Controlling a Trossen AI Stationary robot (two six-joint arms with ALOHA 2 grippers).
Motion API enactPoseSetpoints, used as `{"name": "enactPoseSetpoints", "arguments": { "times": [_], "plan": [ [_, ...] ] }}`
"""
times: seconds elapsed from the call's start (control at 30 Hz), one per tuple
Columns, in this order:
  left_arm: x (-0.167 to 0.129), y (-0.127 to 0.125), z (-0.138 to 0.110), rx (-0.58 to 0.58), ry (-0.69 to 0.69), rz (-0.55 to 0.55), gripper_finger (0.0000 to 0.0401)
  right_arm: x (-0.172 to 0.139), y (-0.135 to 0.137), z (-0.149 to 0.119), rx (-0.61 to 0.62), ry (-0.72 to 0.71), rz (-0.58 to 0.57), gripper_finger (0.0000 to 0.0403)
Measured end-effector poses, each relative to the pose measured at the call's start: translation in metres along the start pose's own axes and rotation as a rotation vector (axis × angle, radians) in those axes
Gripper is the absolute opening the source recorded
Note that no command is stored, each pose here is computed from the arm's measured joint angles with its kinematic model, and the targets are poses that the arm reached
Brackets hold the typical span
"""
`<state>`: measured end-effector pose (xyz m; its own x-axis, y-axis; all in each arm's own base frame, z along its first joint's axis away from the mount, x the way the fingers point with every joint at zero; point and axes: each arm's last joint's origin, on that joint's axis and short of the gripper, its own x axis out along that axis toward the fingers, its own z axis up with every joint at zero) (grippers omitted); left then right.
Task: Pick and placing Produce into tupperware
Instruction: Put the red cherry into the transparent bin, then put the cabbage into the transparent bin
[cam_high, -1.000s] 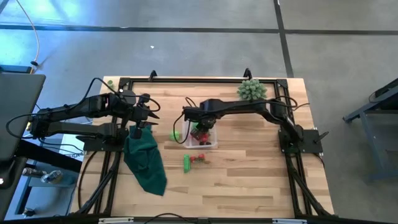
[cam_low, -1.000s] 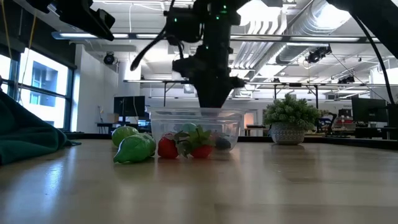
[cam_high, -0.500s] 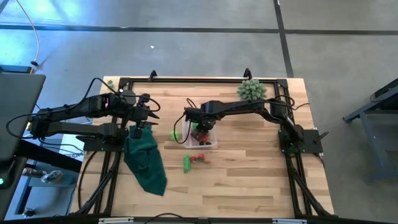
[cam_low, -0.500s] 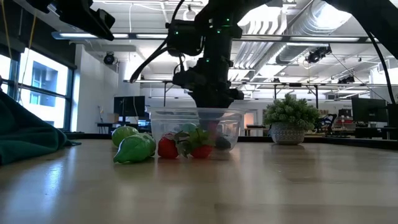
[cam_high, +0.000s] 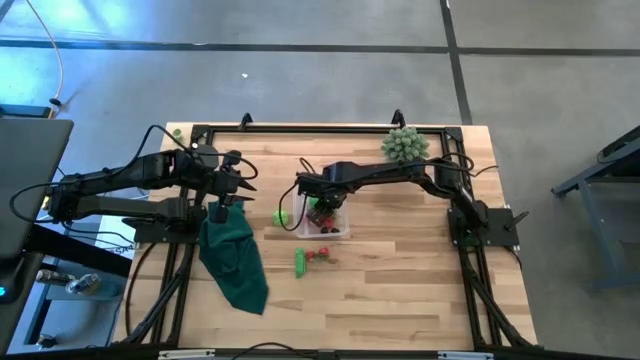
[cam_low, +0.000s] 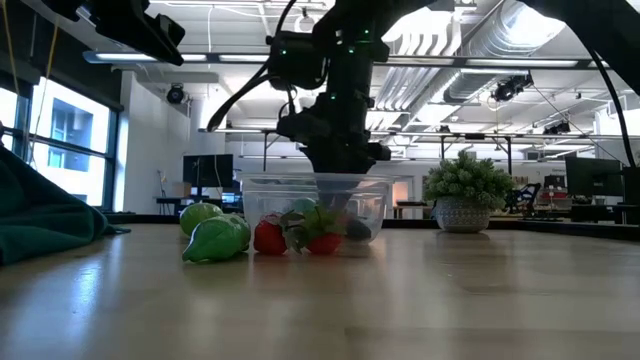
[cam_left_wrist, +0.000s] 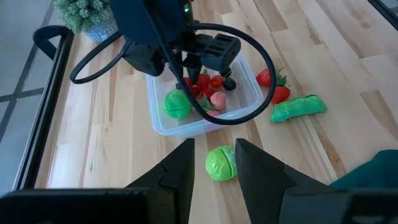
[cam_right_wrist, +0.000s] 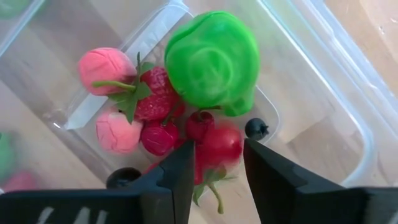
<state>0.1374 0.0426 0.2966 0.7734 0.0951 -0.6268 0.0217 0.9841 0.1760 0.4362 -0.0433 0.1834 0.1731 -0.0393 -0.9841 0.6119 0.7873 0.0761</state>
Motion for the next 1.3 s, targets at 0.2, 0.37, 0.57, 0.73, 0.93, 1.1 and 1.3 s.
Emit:
{"name": "enactPoseSetpoints", "arguments": {
  "times": [0.2, 0.37, 0.57, 0.73, 0.93, 1.1, 1.3],
  "plan": [
    [0.000, 0.000, 0.000, 0.000, 0.000, 0.000, 0.0106, 0.000, 0.000, 0.000, 0.000, 0.000, 0.000, 0.0146],
    [0.000, 0.000, 0.000, 0.000, 0.000, 0.000, 0.0106, -0.002, 0.001, 0.000, -0.008, 0.013, 0.035, 0.0157],
    [0.000, 0.000, 0.000, 0.000, 0.000, 0.000, 0.0106, -0.034, 0.003, -0.003, -0.042, -0.042, 0.106, 0.0146],
    [0.000, 0.000, 0.000, 0.000, 0.000, 0.000, 0.0106, -0.092, 0.013, -0.019, -0.132, -0.218, 0.105, 0.0130],
    [0.000, 0.000, 0.000, 0.000, 0.000, 0.000, 0.0106, -0.165, 0.022, -0.061, -0.229, -0.438, 0.043, 0.0124],
    [0.000, 0.000, 0.000, 0.000, 0.000, 0.000, 0.0106, -0.213, 0.030, -0.106, -0.292, -0.576, 0.019, 0.0124],
    [0.000, 0.000, 0.000, 0.000, 0.000, 0.000, 0.0106, -0.249, 0.033, -0.161, -0.345, -0.672, -0.011, 0.0124]
  ]
}}
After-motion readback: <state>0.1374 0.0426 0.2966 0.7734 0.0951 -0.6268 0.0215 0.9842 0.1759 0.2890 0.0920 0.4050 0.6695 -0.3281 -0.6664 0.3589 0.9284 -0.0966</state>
